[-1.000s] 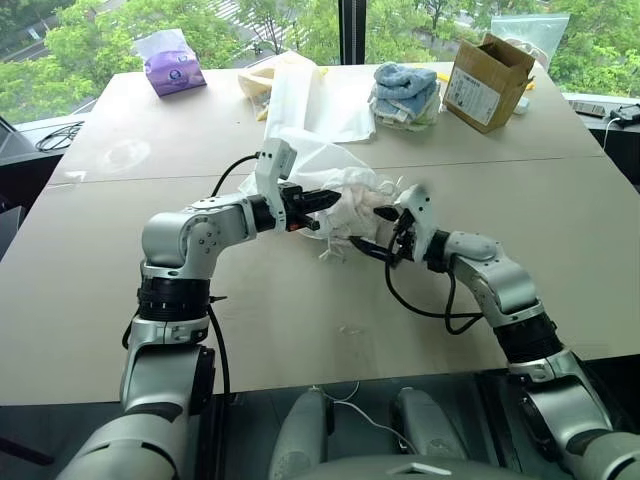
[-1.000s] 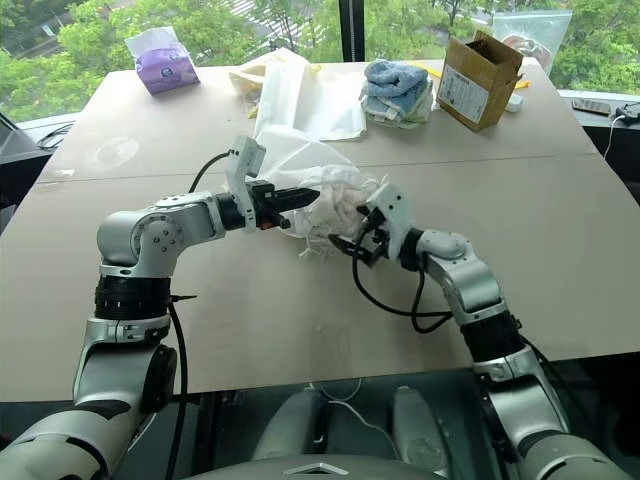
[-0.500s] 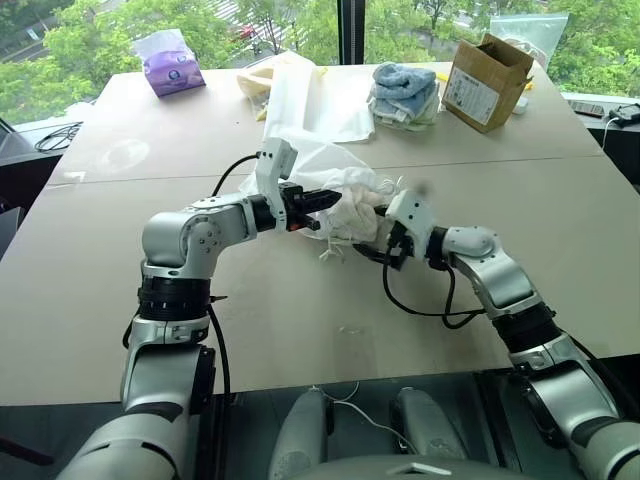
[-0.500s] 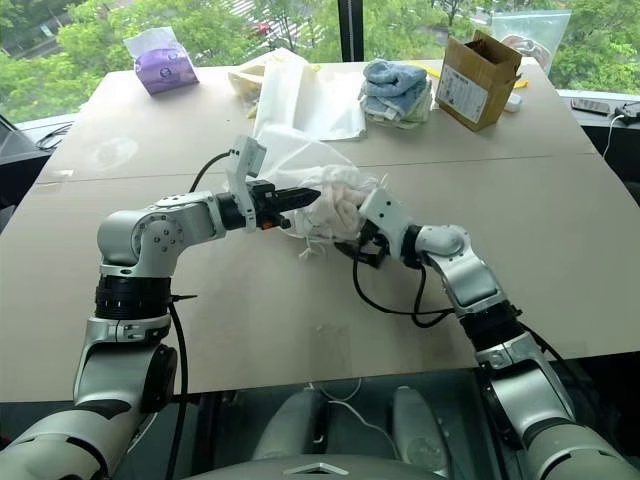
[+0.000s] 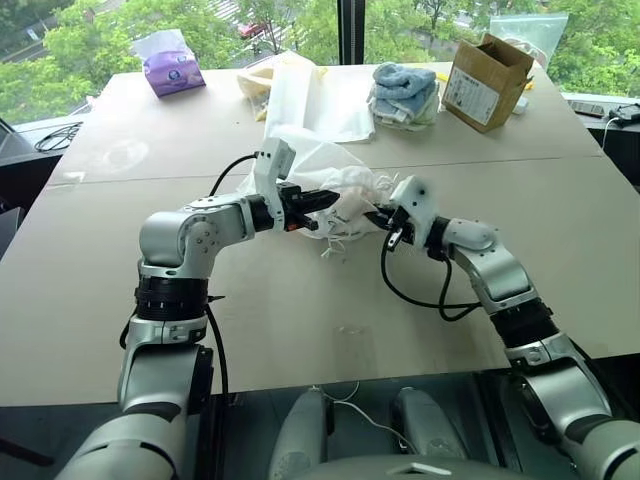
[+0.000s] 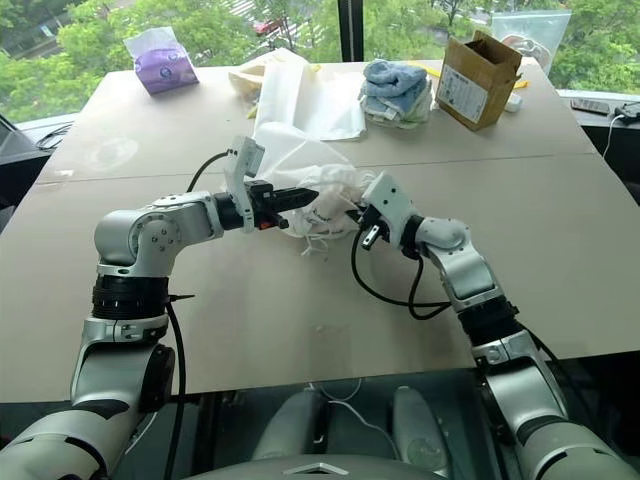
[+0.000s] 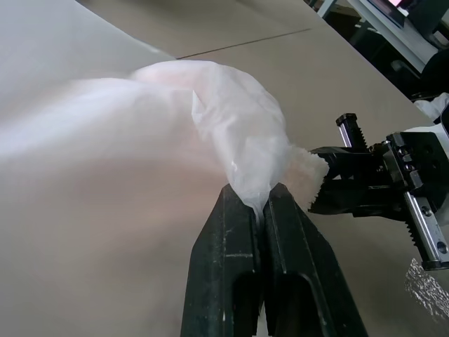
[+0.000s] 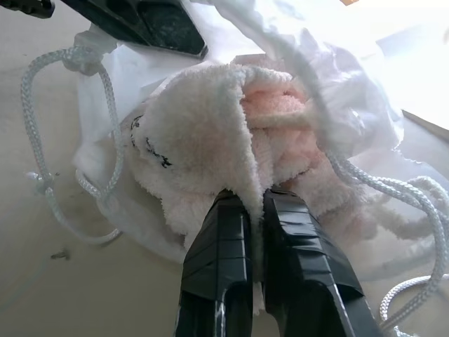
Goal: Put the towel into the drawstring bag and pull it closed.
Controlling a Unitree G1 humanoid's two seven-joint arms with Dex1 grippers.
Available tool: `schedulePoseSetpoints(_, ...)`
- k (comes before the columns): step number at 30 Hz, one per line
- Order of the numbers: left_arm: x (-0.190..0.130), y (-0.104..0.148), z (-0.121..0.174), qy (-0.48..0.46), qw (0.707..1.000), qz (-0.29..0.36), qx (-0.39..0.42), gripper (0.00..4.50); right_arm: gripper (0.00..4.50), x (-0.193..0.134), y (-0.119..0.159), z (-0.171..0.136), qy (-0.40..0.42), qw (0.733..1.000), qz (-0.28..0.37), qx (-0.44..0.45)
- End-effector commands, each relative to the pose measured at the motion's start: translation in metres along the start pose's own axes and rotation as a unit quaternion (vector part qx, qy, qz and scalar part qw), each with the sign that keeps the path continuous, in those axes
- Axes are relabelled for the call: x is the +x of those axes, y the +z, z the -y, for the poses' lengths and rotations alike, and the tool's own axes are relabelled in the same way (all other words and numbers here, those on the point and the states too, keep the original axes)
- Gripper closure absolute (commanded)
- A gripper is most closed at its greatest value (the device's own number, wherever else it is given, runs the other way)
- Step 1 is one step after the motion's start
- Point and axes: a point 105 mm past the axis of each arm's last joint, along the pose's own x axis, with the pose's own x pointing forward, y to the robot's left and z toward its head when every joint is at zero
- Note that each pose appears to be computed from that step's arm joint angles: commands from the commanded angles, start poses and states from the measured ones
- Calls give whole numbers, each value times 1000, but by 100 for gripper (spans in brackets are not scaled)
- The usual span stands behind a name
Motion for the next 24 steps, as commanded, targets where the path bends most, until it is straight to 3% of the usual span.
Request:
schedulePoseSetpoints(1, 0, 12, 8, -16, 1000, 11, 22, 450, 441, 10, 26, 2, -9, 999, 42, -6)
schedulePoseSetpoints(8, 3, 9, 32, -83, 996, 1, 23, 450, 441, 55, 42, -7, -29, 996, 79, 20)
schedulePoseSetpoints(14, 0, 16, 21, -61, 998, 16, 12, 450, 441, 61, 35, -5, -45, 994, 85, 50)
schedulePoseSetpoints(17, -2, 15, 14, -46, 999, 17, 15, 450, 336, 51, 31, -23, 26, 992, 83, 87)
schedulePoseSetpoints(21, -5, 14, 1, -17, 999, 21, 18, 450, 153, 30, 36, -12, -9, 993, 92, 68)
schedulePoseSetpoints(24, -7, 17, -5, -5, 999, 27, 22, 450, 142, 2, 43, -12, 7, 994, 92, 57)
